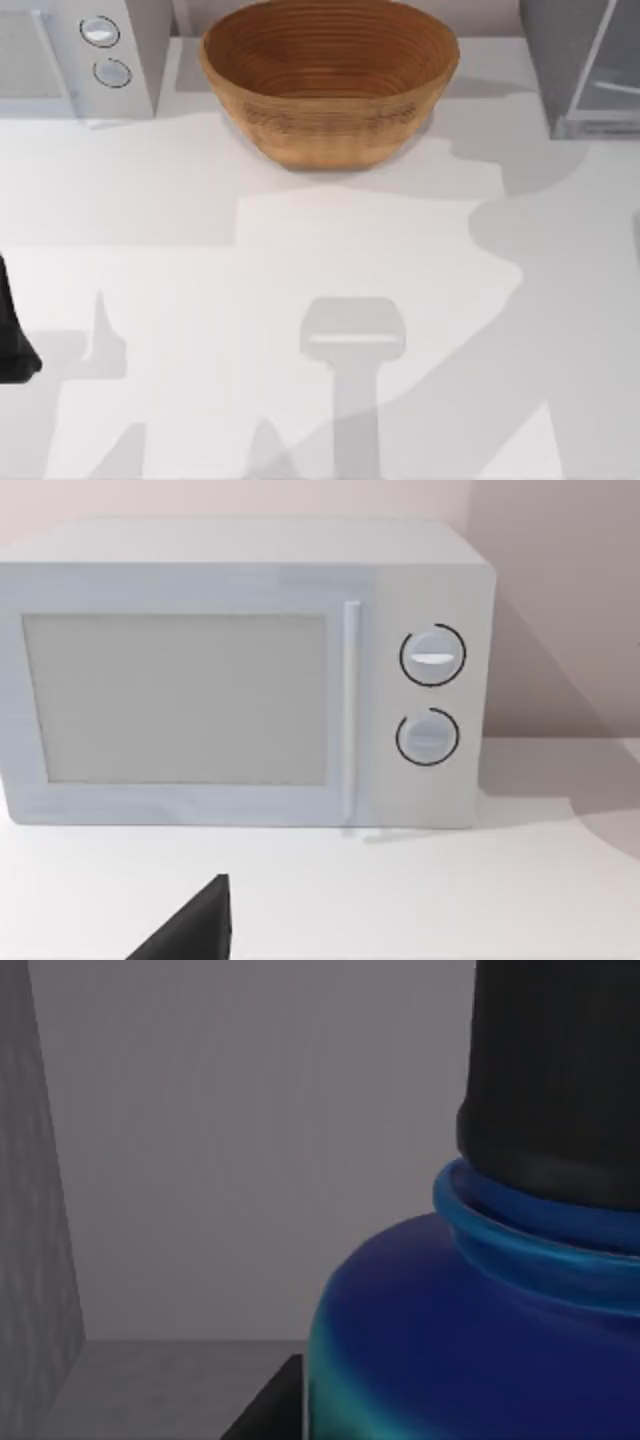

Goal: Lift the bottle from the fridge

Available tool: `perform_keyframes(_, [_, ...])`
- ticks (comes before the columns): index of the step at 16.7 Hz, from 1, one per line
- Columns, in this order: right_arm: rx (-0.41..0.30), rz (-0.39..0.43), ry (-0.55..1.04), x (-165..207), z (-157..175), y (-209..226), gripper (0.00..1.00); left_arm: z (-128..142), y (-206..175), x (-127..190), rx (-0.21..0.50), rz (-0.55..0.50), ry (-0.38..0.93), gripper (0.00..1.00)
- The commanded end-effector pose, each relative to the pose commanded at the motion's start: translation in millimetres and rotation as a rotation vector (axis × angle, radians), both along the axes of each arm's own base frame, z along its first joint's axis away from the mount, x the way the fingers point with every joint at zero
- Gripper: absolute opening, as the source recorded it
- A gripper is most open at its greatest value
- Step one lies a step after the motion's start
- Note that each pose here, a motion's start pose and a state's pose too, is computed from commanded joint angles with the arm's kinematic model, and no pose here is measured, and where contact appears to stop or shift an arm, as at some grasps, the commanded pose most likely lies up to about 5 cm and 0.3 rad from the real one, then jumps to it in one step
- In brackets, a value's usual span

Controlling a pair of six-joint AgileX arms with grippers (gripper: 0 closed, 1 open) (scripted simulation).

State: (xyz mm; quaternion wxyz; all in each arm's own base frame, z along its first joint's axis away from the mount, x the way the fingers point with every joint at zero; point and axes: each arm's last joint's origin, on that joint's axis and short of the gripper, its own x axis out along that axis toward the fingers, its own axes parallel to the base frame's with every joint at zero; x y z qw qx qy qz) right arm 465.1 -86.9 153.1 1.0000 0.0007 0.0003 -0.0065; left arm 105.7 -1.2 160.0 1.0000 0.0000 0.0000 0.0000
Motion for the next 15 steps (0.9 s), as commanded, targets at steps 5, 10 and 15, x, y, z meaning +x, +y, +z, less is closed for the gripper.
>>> perform_keyframes(5, [-0.002, -0.005, 0.005, -41, 0, -2, 0.0, 0, 0, 0, 0.0, 0.0, 0.0, 1.0])
perform_keyframes(10, [0.003, -0.001, 0.01, -91, -2, 1, 0.0, 0, 0, 0, 0.0, 0.0, 0.0, 1.0])
perform_keyframes(15, [0.004, 0.005, 0.007, -95, -3, 3, 0.0, 0, 0, 0, 0.0, 0.0, 0.0, 1.0])
